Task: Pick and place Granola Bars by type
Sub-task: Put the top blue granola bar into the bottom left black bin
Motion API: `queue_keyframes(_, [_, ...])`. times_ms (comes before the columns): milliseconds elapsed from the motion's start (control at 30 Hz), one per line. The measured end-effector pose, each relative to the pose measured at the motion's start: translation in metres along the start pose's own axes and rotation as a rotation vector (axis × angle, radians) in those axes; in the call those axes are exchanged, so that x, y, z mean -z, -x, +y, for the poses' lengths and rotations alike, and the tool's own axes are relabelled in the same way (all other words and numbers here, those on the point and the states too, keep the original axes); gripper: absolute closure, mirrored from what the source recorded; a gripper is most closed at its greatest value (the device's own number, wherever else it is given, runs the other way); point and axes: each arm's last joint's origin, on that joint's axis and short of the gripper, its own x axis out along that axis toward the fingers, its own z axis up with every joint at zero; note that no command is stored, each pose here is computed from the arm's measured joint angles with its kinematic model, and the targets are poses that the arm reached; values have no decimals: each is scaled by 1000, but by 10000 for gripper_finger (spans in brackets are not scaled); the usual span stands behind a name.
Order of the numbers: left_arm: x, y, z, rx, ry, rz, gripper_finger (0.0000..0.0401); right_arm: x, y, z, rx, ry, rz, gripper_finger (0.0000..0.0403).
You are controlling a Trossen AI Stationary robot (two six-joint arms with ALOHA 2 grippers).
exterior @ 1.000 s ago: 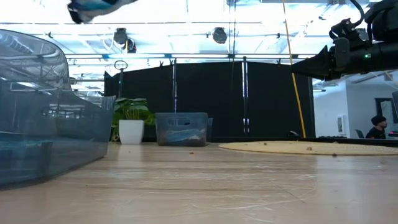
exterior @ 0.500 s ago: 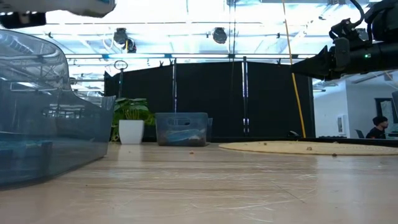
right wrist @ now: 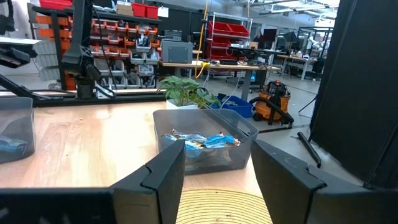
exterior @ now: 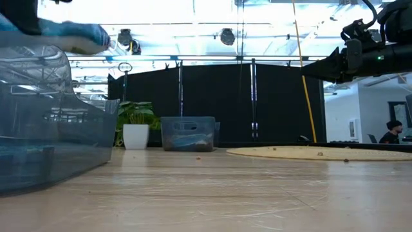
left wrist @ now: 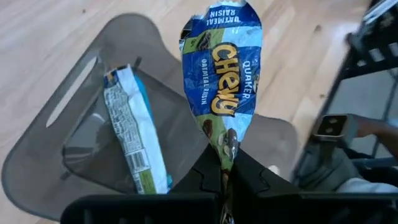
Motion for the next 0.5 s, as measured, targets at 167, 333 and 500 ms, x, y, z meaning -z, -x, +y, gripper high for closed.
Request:
queue_keyframes(167, [3, -25, 3, -73, 19, 126, 392, 0, 0, 0, 0, 0, 0, 223])
queue_keyframes(333, [3, -48, 8, -136, 46, 250, 392, 0, 0, 0, 0, 0, 0, 226])
queue_keyframes(500, [-5, -57, 12, -157, 7, 267, 392, 0, 0, 0, 0, 0, 0, 223])
